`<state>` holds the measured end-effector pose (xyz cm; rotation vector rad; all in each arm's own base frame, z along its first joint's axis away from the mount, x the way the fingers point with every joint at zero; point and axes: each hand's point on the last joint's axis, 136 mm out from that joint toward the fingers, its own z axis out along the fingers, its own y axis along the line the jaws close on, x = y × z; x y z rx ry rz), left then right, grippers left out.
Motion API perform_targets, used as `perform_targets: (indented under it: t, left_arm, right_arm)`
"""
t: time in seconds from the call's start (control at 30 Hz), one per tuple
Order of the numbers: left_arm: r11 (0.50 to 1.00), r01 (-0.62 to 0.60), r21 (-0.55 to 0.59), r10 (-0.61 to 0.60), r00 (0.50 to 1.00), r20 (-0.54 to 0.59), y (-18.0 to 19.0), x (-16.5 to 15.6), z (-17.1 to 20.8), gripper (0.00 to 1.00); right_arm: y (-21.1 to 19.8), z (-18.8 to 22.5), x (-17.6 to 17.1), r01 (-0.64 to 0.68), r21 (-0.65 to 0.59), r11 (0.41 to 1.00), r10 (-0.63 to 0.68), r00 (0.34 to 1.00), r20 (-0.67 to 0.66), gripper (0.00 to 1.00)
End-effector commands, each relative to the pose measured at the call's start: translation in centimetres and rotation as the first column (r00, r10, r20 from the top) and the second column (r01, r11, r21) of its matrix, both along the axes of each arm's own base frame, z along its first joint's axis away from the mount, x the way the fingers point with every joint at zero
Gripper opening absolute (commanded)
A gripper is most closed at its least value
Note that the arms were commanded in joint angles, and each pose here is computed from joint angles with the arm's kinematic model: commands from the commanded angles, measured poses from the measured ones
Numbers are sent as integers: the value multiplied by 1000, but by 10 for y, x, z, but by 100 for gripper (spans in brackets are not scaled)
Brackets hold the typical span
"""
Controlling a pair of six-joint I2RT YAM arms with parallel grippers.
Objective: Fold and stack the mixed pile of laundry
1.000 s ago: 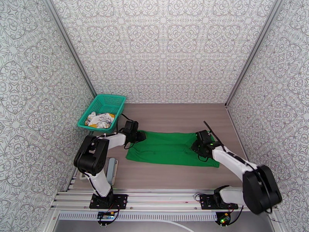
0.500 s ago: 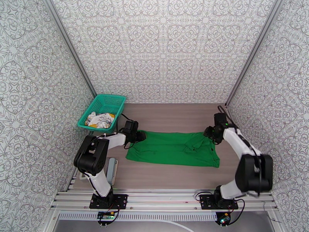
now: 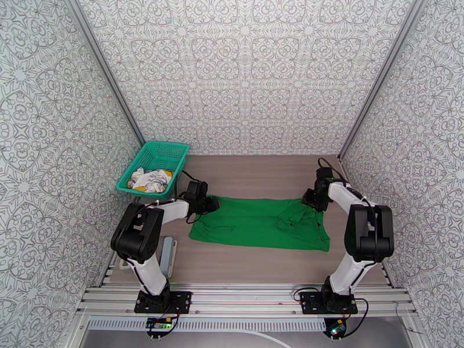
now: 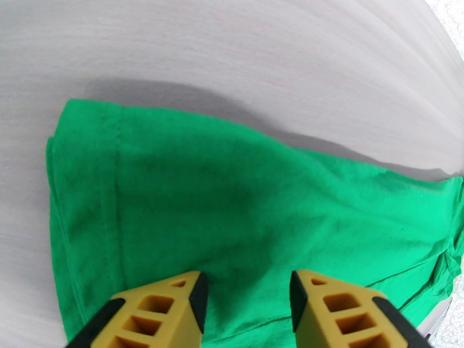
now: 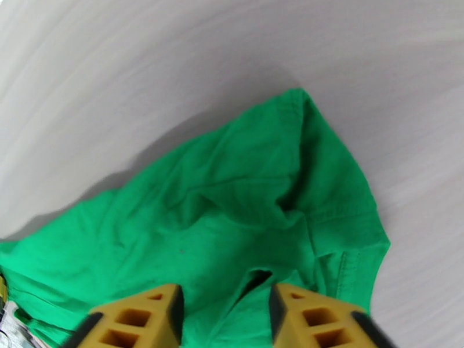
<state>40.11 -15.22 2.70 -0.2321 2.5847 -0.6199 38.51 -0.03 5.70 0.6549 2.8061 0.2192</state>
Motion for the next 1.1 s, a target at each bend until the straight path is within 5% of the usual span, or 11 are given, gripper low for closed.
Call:
perform_targets:
  t: [0.0,0.17,0.47,0.87,1.07]
  left_arm:
    - [999,-12,40,16,995,-101,13,-17,-28,45]
    - [999,-18,38,22,995,-101,15,-17,-28,45]
    - [999,-28,39,32,994,-101,20,-17,-29,45]
    - [999,-37,39,41,994,-102,23,-16,-27,45]
    - [999,-34,39,38,994,-100,23,-17,-24,45]
  right_arm:
    - [-8,0,-3,2,-41,999,-3,1000,-18,21]
    - [-11,12,-9,11,-60,998,-11,1000,8,0]
    - [-7,39,-50,75,-26,997,-73,993,94,0]
    - [11,4,-116,210,123,970,-222,971,93,0]
    - [6,16,-126,191,79,979,-198,975,103,43]
